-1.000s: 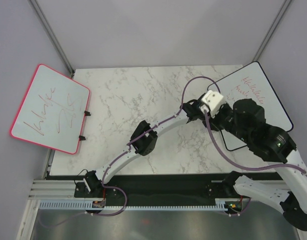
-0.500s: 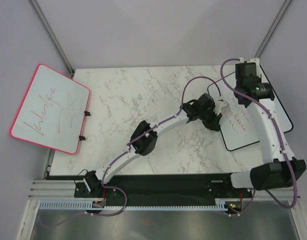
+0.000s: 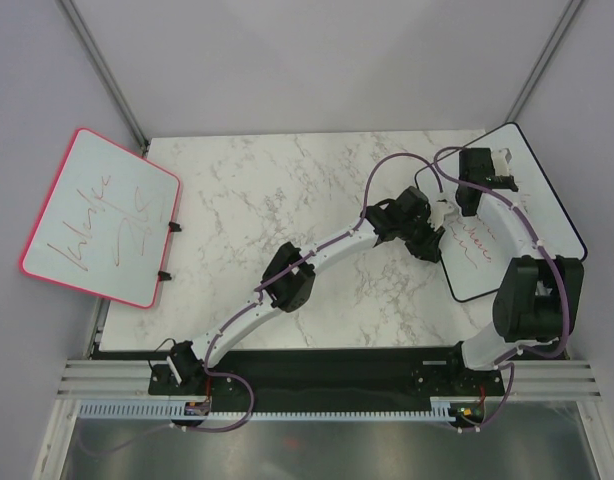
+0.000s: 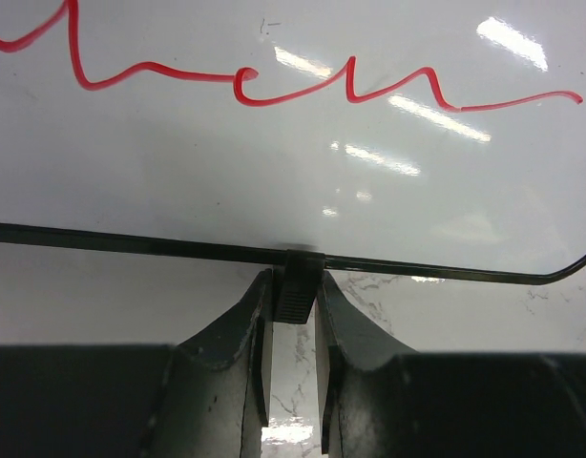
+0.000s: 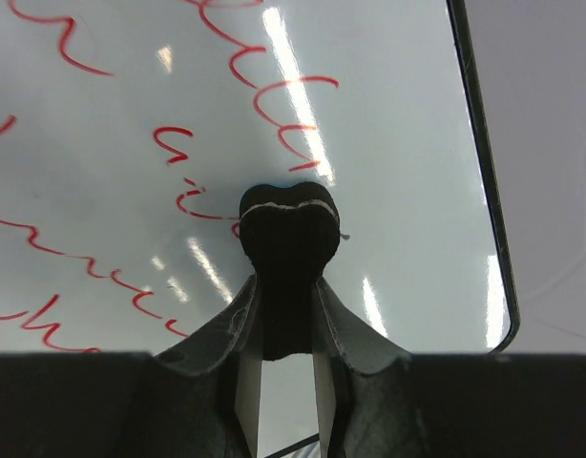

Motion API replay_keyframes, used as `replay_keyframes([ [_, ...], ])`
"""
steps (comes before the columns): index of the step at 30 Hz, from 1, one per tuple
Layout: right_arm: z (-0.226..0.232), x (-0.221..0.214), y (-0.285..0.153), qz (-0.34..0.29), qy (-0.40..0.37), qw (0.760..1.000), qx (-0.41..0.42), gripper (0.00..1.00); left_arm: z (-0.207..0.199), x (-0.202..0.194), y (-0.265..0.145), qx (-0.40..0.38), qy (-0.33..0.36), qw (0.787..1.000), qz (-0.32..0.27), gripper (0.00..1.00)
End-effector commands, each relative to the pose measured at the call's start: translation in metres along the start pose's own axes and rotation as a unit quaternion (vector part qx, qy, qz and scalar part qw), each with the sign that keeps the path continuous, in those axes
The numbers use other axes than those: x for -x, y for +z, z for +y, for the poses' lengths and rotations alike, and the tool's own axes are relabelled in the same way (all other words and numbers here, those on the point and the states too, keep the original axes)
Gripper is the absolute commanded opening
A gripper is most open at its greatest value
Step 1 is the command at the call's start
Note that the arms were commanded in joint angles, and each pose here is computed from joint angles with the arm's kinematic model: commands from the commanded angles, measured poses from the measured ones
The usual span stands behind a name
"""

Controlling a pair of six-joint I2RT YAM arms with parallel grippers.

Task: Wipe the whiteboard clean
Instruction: Erase the whiteboard at the whiteboard stand.

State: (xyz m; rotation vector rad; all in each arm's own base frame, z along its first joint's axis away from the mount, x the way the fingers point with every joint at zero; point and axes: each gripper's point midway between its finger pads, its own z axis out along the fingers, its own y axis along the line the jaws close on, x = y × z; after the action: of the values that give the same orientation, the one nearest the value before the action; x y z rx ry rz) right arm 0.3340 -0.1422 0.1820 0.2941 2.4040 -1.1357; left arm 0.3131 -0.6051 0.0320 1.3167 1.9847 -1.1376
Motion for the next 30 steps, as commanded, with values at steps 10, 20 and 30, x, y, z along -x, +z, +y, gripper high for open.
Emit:
replay_keyframes([
  [10,0.025,-0.027,0.015,0.013,0.01,1.0,-0.008,0.0,0.019,-0.01,0.0,0.028,-0.032,0.999,0.009,0.02],
  [20,0.1,-0.044,-0.01,-0.002,0.06,0.989,0.136,0.0,0.019,-0.009,-0.001,0.029,-0.032,0.999,0.009,0.02],
  [30,0.018,-0.025,-0.002,-0.014,0.107,0.994,0.001,0.0,0.02,-0.009,-0.001,0.029,-0.031,0.999,0.008,0.02],
])
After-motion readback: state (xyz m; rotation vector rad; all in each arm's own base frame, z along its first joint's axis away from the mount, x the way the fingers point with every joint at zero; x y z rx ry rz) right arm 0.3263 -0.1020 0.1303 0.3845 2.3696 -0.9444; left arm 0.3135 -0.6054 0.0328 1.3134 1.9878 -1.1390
